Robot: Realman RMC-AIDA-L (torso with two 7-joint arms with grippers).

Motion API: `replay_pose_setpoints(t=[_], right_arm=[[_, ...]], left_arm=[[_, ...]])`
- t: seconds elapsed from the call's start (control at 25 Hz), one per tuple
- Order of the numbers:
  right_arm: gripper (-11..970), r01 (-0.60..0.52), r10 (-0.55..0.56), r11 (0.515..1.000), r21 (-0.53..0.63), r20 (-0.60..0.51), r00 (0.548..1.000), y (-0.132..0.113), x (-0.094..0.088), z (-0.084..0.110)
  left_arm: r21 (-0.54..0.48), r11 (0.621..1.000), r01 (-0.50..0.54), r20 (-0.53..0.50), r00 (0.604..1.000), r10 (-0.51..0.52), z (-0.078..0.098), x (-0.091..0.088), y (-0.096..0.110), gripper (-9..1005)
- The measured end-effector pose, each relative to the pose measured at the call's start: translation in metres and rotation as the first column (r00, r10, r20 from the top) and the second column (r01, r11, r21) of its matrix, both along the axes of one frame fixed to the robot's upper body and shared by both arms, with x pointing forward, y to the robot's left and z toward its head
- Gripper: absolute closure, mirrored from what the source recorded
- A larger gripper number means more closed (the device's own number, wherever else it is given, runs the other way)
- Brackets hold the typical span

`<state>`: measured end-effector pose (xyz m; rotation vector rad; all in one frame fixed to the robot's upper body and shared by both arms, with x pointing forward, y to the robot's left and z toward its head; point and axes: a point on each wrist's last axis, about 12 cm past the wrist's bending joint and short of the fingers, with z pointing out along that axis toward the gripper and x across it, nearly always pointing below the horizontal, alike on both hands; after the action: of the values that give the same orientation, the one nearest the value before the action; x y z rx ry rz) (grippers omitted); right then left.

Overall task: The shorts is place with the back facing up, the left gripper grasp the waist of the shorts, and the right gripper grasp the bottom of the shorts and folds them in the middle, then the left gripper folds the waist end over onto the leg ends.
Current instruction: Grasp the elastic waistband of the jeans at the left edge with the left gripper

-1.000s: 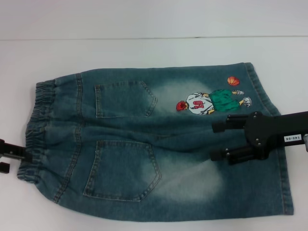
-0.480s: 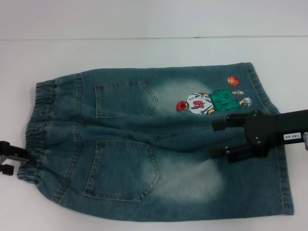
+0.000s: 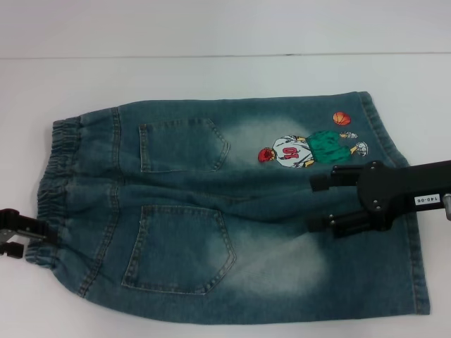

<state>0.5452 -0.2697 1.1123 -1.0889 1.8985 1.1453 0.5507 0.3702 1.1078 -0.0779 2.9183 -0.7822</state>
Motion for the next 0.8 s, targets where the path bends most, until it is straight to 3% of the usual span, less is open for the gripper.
replay_pose_setpoints(t=[0.8], right_arm=[[25,-0.010,0.010,1.000,0.004,-0.002,1.000,0.002,0.001,0.002]], left_arm=[[-0.036,0.999,0.035,-0.001,0.999,-0.035,0.002,0.005,-0.012,216]])
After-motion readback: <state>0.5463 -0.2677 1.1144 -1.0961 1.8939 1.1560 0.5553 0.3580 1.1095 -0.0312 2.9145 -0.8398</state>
